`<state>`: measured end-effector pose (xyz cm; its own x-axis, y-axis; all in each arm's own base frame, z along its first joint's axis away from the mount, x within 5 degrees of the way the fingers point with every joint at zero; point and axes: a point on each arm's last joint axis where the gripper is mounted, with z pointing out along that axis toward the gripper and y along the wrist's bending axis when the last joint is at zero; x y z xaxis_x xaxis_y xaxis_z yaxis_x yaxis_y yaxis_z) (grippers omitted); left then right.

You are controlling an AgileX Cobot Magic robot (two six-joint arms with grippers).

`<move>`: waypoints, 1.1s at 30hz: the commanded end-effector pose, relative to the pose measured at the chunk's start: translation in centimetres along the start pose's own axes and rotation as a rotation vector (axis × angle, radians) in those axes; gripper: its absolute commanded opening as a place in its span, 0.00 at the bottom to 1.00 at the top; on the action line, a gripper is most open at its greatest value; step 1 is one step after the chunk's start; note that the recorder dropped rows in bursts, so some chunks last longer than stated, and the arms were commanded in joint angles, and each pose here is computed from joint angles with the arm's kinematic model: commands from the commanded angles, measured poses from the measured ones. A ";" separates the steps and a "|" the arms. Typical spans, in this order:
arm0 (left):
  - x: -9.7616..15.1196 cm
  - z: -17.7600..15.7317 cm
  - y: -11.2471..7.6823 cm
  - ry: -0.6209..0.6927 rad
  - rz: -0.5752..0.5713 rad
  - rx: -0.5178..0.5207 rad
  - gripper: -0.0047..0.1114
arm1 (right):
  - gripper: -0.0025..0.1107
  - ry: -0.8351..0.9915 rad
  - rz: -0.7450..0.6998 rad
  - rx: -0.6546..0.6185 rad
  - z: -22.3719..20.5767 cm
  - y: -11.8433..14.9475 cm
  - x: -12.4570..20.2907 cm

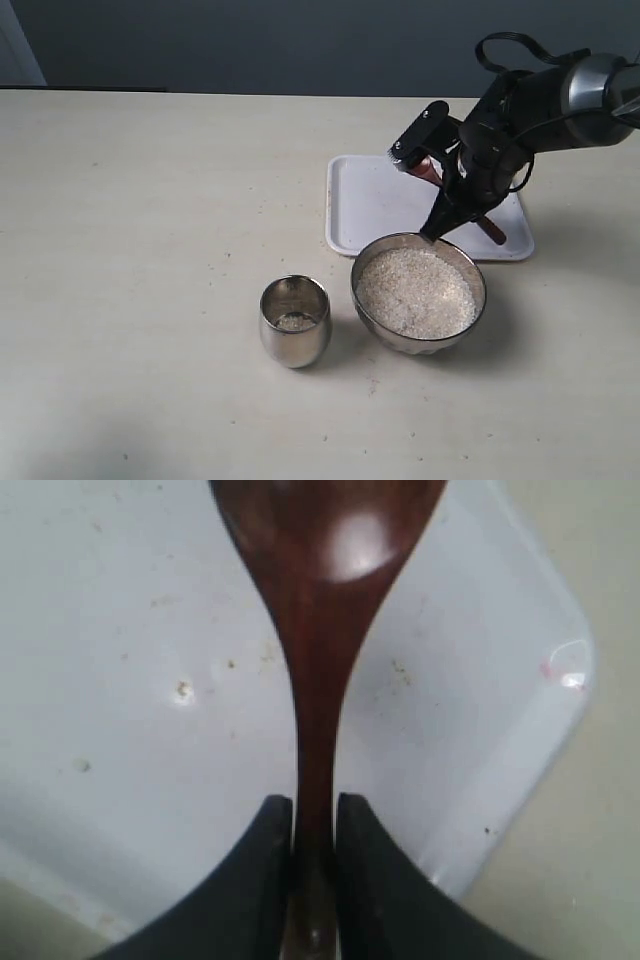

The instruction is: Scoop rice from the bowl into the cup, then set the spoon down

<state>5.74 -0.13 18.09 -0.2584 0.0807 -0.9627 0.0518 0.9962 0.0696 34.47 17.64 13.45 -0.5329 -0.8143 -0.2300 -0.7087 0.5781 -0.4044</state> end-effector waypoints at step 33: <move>-0.4 -0.1 0.0 -0.017 0.008 0.009 0.04 | 0.02 -0.009 0.448 0.159 -16.9 -4.0 5.5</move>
<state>5.74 -0.13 18.09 -0.2584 0.0807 -0.9627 0.0518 0.9962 0.0696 28.46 12.91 27.01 -0.7434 -0.5535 -0.3755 -0.3978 0.8172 -0.4169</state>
